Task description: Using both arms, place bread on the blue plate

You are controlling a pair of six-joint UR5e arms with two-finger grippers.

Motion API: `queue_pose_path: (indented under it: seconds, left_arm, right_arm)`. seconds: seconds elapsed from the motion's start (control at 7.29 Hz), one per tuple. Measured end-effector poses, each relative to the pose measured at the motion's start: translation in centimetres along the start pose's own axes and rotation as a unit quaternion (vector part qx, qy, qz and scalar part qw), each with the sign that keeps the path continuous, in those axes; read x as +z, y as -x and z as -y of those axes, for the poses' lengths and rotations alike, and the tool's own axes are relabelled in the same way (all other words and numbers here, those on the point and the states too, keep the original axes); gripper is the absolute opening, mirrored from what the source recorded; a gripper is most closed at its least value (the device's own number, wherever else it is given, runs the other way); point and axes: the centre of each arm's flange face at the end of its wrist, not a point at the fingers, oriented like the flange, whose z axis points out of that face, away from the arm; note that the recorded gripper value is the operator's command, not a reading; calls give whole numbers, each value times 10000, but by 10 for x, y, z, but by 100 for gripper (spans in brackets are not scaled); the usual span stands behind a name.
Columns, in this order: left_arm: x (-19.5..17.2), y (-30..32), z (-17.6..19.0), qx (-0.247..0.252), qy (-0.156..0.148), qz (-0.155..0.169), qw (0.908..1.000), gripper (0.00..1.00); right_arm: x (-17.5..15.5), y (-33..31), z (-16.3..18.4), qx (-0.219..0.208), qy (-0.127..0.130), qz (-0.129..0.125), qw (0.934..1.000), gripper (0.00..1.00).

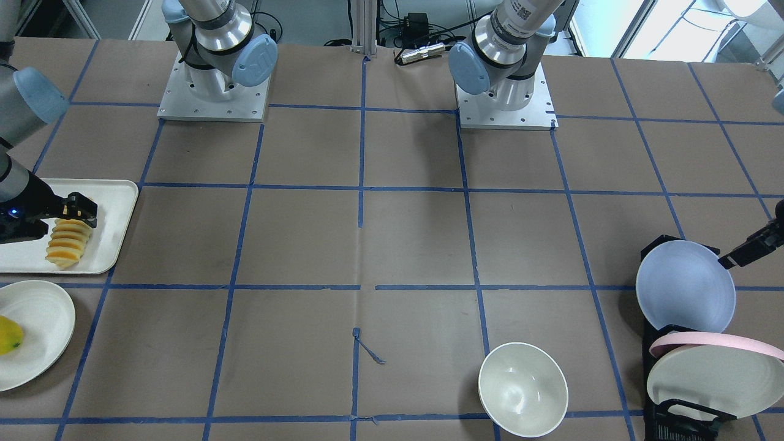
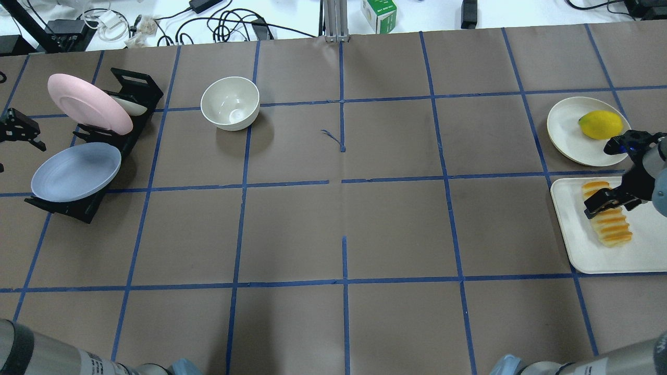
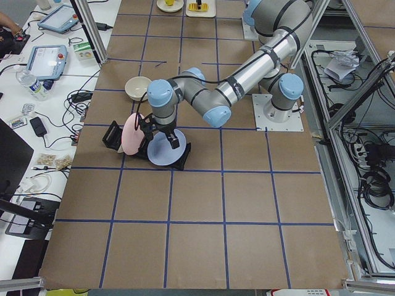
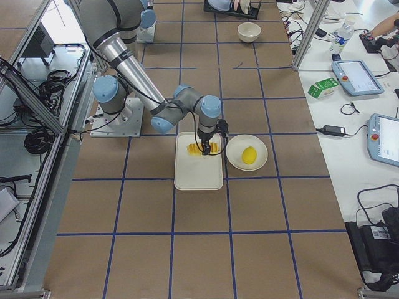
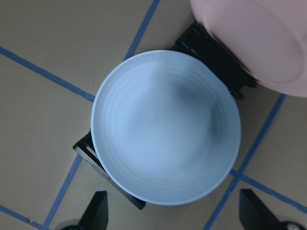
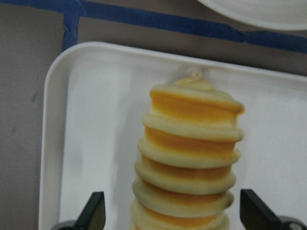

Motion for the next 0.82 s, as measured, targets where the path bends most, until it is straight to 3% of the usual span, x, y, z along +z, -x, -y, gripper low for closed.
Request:
queue_pose_path:
  seconds: [0.14,0.55,0.69,0.82]
  left_arm:
    - [27,20,11,-100,55,-18,9999,79]
    - [66,52,20,-315,271,-72,9991,12]
    - [71,53,19,-329,332,-92,9989,0]
    - [77,52,18,-342,366,-199,9985,0]
  right_arm:
    - [3,-1,0,12,5,10,10000,100]
    - [13,-4,4,37,-29,9,10000,96]
    - [13,-5,5,40,-51,15,10000,93]
    - [13,-5,5,41,-67,23,10000,86]
